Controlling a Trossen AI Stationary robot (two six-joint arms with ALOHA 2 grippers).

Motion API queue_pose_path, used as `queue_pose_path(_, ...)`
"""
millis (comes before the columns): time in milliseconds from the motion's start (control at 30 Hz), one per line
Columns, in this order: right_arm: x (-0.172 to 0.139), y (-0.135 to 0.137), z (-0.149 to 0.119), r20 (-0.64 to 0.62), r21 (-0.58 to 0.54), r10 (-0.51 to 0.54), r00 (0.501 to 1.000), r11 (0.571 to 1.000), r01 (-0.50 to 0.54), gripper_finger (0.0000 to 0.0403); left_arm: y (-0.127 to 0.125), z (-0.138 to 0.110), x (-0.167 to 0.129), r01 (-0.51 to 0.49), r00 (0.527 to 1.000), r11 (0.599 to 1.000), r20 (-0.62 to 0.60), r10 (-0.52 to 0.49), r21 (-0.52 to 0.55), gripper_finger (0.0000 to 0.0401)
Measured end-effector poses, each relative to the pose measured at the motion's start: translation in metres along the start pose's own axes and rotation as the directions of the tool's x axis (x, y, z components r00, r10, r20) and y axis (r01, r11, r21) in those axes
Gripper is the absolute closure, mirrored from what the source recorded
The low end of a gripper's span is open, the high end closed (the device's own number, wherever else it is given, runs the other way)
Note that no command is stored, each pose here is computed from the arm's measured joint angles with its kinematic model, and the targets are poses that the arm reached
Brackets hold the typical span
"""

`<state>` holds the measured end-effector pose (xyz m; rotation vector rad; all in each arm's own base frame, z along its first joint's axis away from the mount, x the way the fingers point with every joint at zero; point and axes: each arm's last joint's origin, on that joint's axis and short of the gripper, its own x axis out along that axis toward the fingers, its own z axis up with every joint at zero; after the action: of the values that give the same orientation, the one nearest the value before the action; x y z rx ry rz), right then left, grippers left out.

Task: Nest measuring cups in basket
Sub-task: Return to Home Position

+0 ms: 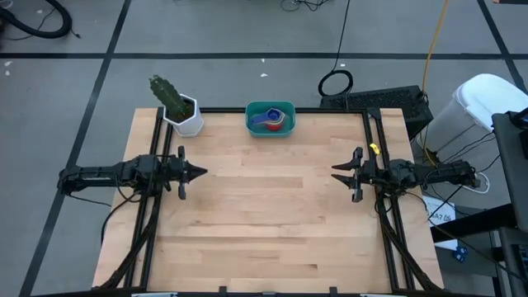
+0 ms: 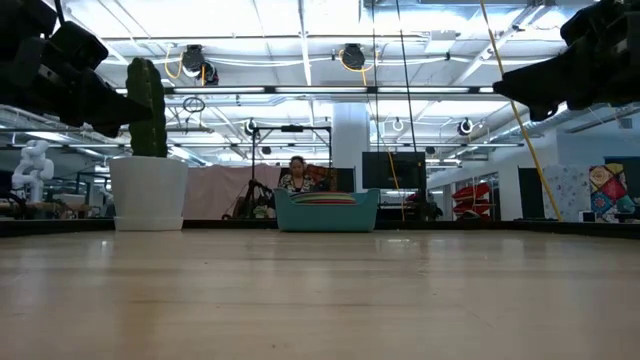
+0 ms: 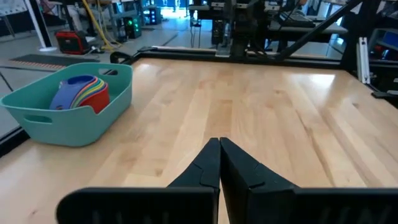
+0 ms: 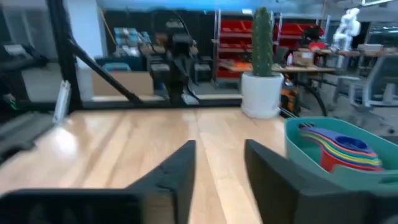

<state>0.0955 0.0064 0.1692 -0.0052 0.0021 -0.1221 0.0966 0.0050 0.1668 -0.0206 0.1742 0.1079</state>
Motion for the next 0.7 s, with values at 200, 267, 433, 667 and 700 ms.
queue_pose_path(200,0.0024,-0.0017,0.0029,0.045,0.0,0.041,0.998,0.999,-0.041,0.0391,0.0006,-0.0002,0.0001,0.02,1.0,1.0,-0.002,-0.02,-0.006,0.0393)
queue_pose_path(267,0.0026,-0.0029,0.0029,0.046,0.001,0.029,0.999,1.0,-0.029,0.0393,0.0006,-0.0002,0.0001,0.019,1.0,1.0,-0.002,-0.019,-0.007,0.0397)
queue_pose_path(433,0.0029,-0.0034,0.0009,0.026,0.046,0.044,0.999,0.998,-0.045,0.0402,0.0006,-0.0002,0.0001,0.018,1.0,1.0,-0.002,-0.018,-0.009,0.0388)
queue_pose_path(667,0.0032,-0.0035,0.0,0.017,0.044,0.039,0.999,0.998,-0.039,0.0403,0.0009,-0.0002,0.0002,0.008,1.0,1.0,-0.001,-0.008,-0.013,0.0397)
queue_pose_path(700,0.0033,-0.0035,-0.0001,0.015,0.043,0.038,0.999,0.998,-0.039,0.0403,0.0009,-0.0002,0.0002,0.008,1.0,1.0,-0.001,-0.008,-0.013,0.0397)
